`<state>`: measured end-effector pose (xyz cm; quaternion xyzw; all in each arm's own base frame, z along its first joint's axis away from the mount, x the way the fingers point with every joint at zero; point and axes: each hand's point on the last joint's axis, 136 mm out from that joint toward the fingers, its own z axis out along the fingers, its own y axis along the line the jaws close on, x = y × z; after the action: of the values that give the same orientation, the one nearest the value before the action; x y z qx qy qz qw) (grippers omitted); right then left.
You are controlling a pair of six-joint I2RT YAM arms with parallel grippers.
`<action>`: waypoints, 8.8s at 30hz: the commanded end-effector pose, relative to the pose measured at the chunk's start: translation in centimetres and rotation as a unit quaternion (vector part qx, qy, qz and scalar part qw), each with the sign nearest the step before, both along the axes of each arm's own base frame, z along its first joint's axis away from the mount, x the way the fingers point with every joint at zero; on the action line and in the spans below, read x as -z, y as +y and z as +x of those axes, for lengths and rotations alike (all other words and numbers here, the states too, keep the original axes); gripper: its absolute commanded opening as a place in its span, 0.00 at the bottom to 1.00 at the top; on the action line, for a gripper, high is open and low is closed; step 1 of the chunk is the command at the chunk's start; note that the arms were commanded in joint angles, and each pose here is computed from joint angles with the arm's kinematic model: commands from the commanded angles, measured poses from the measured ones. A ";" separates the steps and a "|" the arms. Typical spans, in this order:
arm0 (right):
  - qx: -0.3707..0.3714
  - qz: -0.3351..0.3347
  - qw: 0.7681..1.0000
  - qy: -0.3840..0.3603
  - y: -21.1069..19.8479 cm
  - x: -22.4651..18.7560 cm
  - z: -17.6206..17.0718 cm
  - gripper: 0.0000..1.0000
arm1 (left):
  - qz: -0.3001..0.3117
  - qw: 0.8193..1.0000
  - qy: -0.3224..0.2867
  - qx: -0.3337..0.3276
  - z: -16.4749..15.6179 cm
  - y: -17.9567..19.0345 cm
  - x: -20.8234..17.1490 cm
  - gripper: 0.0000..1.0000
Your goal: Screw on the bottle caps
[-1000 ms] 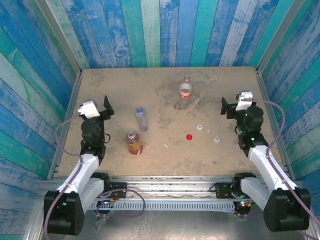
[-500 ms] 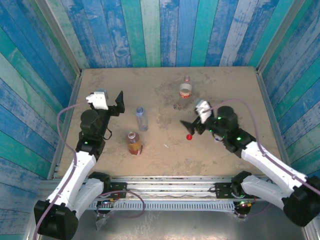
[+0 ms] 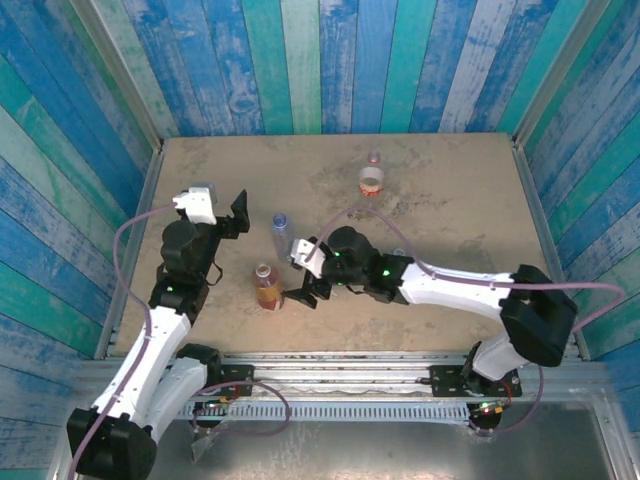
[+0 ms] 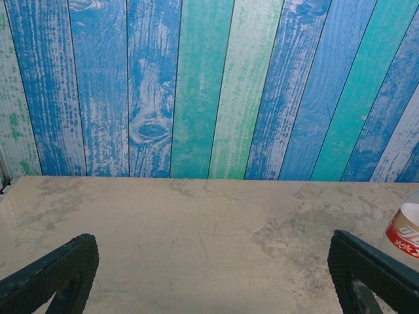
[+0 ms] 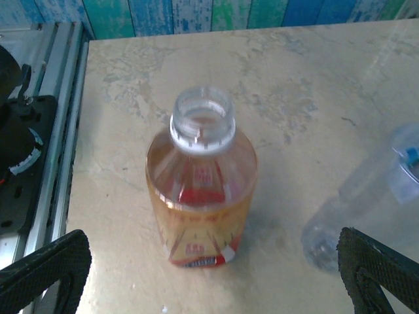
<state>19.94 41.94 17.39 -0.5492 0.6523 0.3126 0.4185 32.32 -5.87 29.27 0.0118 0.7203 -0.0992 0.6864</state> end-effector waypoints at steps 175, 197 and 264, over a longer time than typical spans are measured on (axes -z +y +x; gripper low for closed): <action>0.557 0.024 0.827 0.074 -28.7 -0.5 7.5 1.00 | 0.022 0.915 -0.046 0.400 -7.6 -27.2 15.8 0.59; 0.689 -0.082 0.692 0.202 -36.6 11.2 4.7 0.67 | 0.048 0.877 -0.047 0.476 -11.1 -26.0 16.1 0.61; 0.459 -0.163 0.848 0.210 -23.5 -2.4 4.6 0.35 | 0.061 0.849 -0.018 0.525 -10.1 -29.9 19.5 0.63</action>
<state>25.79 17.93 19.23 -0.1402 0.9414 0.0882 0.2939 22.21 -35.63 12.08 0.4250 0.5737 -0.4052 0.5710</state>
